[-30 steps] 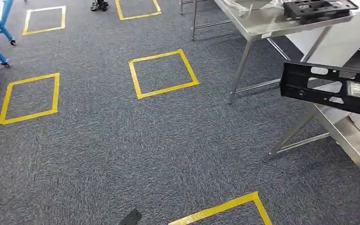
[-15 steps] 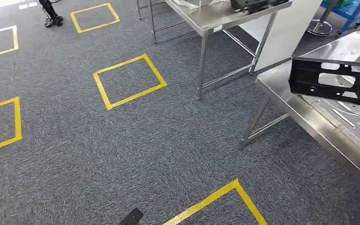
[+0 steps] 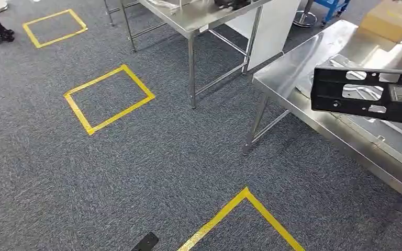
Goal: Take the parts from the cabinet and place them on the table.
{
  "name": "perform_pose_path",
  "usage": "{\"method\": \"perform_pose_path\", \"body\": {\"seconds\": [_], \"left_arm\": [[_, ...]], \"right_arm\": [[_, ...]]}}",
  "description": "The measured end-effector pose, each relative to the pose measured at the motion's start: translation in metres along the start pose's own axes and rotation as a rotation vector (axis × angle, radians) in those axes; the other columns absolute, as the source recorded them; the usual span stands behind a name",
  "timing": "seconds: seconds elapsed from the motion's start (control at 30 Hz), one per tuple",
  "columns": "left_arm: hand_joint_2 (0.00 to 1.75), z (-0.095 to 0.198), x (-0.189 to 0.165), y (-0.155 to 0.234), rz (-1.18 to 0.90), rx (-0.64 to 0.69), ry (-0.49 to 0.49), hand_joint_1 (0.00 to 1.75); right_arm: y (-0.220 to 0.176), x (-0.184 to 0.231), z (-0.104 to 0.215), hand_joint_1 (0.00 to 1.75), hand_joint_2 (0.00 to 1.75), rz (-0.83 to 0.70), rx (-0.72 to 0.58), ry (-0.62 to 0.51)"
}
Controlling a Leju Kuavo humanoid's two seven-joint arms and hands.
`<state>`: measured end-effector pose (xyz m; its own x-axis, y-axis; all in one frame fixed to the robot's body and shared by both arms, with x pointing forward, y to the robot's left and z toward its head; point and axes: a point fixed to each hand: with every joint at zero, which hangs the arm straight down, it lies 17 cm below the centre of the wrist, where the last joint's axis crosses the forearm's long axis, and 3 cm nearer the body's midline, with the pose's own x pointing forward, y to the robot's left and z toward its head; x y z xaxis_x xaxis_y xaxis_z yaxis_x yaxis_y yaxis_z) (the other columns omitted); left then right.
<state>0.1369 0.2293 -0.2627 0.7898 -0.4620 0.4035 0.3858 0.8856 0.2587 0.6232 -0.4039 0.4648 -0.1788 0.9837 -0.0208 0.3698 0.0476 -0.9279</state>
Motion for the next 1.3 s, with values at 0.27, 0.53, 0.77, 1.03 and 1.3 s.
{"method": "perform_pose_path", "body": {"seconds": [0.27,0.53,0.77,1.03,1.3], "left_arm": [[0.00,-0.001,0.004,0.001,0.002,0.006,-0.002,0.00],[0.00,0.001,0.000,-0.002,0.006,0.002,-0.003,0.00],[0.00,0.001,0.002,-0.003,0.019,0.003,-0.008,0.00],[0.00,0.003,-0.001,-0.009,0.031,-0.004,-0.003,0.00],[0.00,0.003,0.002,-0.009,0.034,-0.004,-0.010,0.00]], "right_arm": [[-0.004,-0.003,-0.003,1.75,1.75,0.005,-0.013,0.000],[0.015,0.030,-0.016,1.75,1.75,0.003,-0.007,-0.030],[0.017,0.032,-0.021,1.75,1.75,0.005,0.002,-0.021],[0.015,0.035,-0.024,1.75,1.75,0.009,0.005,-0.031],[0.011,0.040,-0.027,1.75,1.75,0.007,-0.006,-0.037]]}}
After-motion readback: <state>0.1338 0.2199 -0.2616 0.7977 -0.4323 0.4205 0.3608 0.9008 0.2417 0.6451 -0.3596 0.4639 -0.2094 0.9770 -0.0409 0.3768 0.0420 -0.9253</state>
